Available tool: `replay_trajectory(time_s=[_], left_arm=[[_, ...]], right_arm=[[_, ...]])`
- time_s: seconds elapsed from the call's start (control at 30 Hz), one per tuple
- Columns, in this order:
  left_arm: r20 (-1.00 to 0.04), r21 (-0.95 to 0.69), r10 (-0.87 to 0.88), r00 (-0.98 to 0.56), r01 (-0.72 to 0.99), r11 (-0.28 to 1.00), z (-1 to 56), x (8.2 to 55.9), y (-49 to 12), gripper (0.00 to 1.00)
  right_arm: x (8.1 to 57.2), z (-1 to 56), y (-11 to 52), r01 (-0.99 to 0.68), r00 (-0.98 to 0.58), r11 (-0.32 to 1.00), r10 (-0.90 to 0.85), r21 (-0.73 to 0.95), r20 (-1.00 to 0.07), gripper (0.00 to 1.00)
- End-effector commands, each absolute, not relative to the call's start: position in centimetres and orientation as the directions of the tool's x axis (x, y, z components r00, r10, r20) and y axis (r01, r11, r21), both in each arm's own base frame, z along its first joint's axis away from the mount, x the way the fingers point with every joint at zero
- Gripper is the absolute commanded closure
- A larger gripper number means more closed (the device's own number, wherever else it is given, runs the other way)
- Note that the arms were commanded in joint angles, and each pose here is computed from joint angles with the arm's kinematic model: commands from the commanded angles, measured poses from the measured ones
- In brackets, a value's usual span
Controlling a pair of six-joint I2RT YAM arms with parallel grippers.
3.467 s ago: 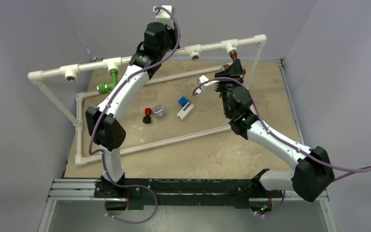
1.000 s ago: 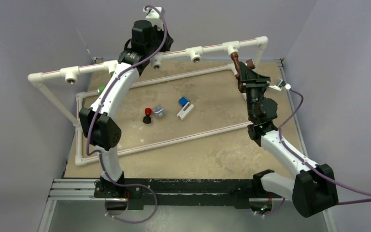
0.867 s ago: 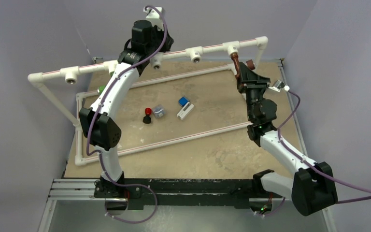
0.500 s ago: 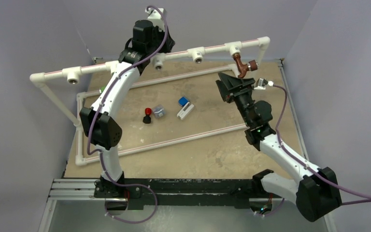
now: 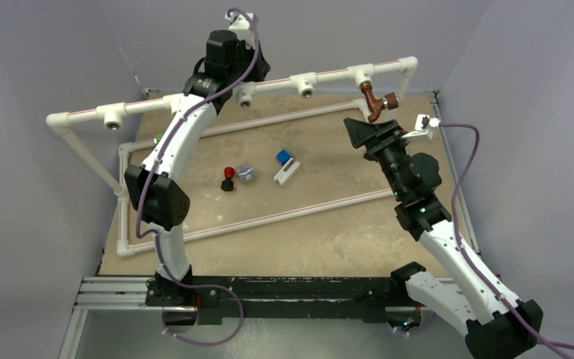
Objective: Install the water faucets
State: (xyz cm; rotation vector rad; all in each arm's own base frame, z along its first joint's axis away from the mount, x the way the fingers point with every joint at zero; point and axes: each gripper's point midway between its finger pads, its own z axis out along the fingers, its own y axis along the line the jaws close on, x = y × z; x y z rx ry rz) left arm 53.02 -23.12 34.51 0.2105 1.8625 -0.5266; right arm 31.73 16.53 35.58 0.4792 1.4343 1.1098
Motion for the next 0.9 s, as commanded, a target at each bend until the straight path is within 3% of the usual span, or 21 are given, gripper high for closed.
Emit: replay_trajectory(time_s=[0.0, 0.2, 0.4, 0.6, 0.73, 0.87], left_arm=[[-0.818, -0.275, -0.032, -0.574, 0.342, 0.898, 25.3, 52.3, -22.9, 0.84], [-0.819, -0.278, -0.031, -0.574, 0.348, 0.895, 25.6, 52.3, -22.9, 0.84], [-0.818, -0.280, -0.032, -0.574, 0.349, 0.894, 25.7, 52.2, -22.8, 0.84], [-0.818, -0.282, -0.034, -0.575, 0.349, 0.894, 25.7, 52.2, -22.6, 0.84], [-0.813, -0.297, -0.040, -0.581, 0.354, 0.887, 25.7, 52.2, -22.5, 0.84], [-0.812, -0.306, -0.047, -0.581, 0.356, 0.883, 25.9, 52.2, -22.4, 0.84]], right_arm=[[31.2, 37.7, 13.4, -0.300, -0.036, 0.741, 0.620, 0.601, -0.783, 0.21], [30.1, 38.8, 10.7, -0.255, 0.074, 0.921, 0.321, 0.293, -0.944, 0.21], [29.3, 40.2, 8.0, -0.174, 0.181, 0.981, -0.052, -0.084, -0.982, 0.20], [28.2, 42.4, 8.2, -0.176, 0.328, 0.864, -0.400, -0.472, -0.856, 0.20], [28.2, 41.2, 8.8, -0.168, 0.387, 0.673, -0.627, -0.720, -0.676, 0.20], [29.0, 40.7, 7.9, -0.069, 0.381, 0.508, -0.782, -0.858, -0.494, 0.20]])
